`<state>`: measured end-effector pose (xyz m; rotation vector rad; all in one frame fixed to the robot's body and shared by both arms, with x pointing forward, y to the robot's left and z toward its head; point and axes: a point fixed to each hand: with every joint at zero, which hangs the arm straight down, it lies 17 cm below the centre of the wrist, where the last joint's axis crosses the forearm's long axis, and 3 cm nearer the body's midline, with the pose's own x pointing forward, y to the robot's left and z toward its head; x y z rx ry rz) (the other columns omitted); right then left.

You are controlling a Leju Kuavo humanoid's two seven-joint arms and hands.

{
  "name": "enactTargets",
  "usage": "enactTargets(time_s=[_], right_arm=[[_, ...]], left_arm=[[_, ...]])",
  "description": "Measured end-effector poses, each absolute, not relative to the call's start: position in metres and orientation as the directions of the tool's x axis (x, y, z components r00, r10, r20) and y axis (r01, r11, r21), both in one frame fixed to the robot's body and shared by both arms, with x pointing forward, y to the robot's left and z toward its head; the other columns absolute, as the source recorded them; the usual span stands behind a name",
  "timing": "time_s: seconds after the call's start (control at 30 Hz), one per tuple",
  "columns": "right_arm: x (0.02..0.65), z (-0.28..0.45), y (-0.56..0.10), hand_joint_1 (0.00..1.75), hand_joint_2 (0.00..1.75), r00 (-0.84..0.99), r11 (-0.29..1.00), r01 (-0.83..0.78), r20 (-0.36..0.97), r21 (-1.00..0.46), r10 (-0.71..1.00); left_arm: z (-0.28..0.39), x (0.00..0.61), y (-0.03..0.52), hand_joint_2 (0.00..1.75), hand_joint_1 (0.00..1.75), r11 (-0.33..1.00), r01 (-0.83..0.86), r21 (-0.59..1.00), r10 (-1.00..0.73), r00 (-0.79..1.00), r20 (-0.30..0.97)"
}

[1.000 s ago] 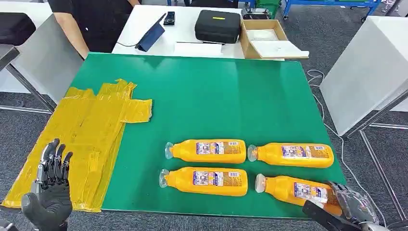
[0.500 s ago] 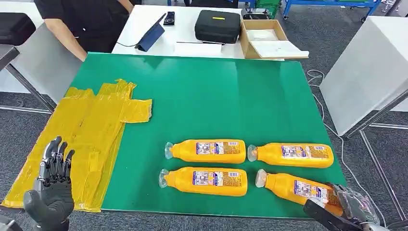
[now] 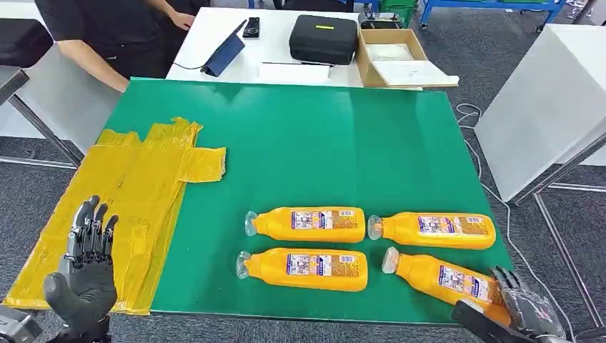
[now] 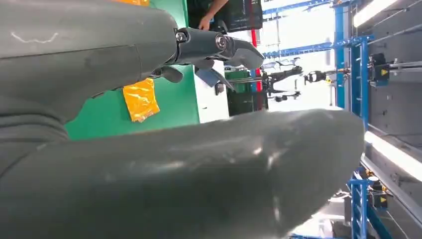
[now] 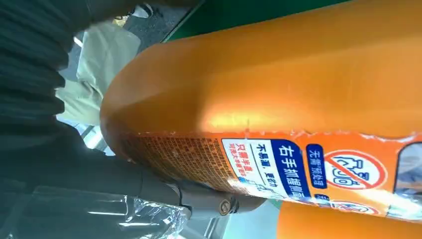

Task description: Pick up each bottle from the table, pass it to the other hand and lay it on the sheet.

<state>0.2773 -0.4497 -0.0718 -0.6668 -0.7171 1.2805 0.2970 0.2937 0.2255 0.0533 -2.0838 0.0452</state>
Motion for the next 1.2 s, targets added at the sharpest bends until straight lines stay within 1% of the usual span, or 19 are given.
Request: enactTargets(time_s=[0.93, 1.07, 1.2], right_arm=[[0.274, -0.068, -0.454, 1.75, 1.75, 0.162, 0.190, -0.603, 0.114, -0.775, 0.980], [0.274, -0.064, -0.446, 1.75, 1.75, 0.153, 0.207, -0.583, 0.144, -0.786, 0.978], [0.274, -0.045, -0.423, 1.75, 1.75, 0.109, 0.225, -0.537, 0.198, -0.813, 0.974]], left_arm=[[0.223, 0.303, 0.289, 0.00, 0.00, 0.999, -0.034, -0.013, -0.005, -0.492, 0.871], [0.221, 0.304, 0.289, 0.00, 0.00, 1.000, -0.022, -0.020, 0.007, -0.489, 0.872], [0.218, 0.304, 0.288, 0.00, 0.00, 1.000, -0.011, -0.021, 0.013, -0.484, 0.875]])
